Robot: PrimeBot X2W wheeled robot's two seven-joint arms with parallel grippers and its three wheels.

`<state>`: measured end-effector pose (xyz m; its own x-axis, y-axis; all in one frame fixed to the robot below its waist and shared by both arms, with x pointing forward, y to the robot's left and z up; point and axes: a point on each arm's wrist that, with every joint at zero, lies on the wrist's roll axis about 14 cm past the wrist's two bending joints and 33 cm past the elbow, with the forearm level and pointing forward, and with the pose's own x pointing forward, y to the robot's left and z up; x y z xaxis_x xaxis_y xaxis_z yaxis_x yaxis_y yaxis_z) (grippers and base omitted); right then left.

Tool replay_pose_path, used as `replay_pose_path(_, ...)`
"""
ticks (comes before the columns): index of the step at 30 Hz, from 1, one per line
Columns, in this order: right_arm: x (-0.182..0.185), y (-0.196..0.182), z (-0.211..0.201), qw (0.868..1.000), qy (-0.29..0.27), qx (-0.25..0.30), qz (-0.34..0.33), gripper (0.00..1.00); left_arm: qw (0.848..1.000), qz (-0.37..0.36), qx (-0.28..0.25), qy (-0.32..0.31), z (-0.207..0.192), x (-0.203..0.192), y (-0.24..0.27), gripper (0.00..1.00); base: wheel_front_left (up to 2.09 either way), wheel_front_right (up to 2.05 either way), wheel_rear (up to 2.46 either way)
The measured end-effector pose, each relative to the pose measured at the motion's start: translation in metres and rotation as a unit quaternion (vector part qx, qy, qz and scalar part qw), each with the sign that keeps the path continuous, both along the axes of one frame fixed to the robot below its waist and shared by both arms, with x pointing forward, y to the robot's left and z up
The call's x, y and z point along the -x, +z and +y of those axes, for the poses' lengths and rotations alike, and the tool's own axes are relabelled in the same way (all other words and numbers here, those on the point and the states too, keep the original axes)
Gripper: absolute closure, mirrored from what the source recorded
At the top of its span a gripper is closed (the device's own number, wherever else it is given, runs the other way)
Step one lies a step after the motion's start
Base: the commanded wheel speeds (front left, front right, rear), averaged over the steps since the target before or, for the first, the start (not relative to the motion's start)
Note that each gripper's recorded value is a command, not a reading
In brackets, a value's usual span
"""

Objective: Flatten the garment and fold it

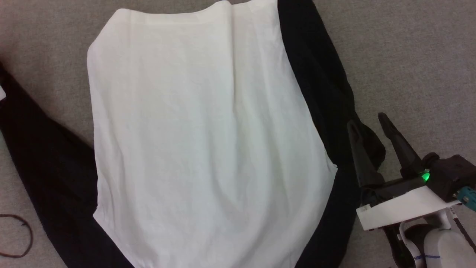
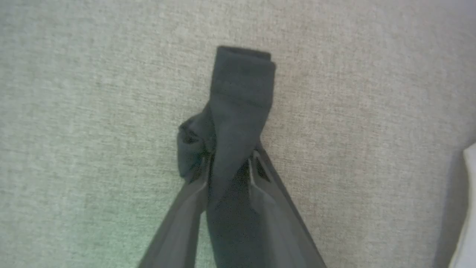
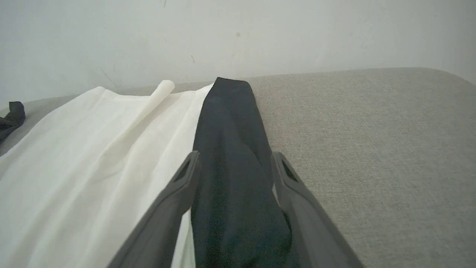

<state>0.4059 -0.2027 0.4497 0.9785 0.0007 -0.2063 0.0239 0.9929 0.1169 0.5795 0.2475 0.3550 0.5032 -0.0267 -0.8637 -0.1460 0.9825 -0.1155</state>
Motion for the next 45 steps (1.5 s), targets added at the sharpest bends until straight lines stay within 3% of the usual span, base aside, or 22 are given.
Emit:
replay_pose_path(12,0.015,0.018,-0.018,1.0,-0.024,0.01,-0.011,0.0,0.992,-0.122,-0.027,-0.027,-0.022,0.006,0.04,1.0,0.0,0.0,0.0)
replay_pose_path(18,0.037,0.04,-0.027,0.999,-0.037,0.018,-0.025,0.0,0.96,-0.265,-0.033,-0.088,-0.056,0.01,0.126,1.0,0.0,0.0,0.0)
replay_pose_path(24,0.063,0.064,-0.043,0.997,-0.061,0.026,-0.048,0.0,0.923,-0.336,0.008,-0.19,-0.133,0.069,0.167,1.0,0.0,0.0,0.0)
replay_pose_path(31,0.078,0.092,-0.048,0.994,-0.066,0.03,-0.082,0.0,0.892,-0.308,0.106,-0.314,-0.247,0.175,0.154,1.0,0.0,0.0,0.0)
replay_pose_path(34,0.079,0.098,-0.047,0.994,-0.064,0.026,-0.09,0.0,0.889,-0.267,0.133,-0.347,-0.278,0.208,0.13,1.0,0.0,0.0,0.0)
replay_pose_path(45,0.078,0.079,-0.049,0.996,-0.071,0.02,-0.057,0.0,0.883,-0.169,0.163,-0.406,-0.332,0.258,0.051,1.0,0.0,0.0,0.0)
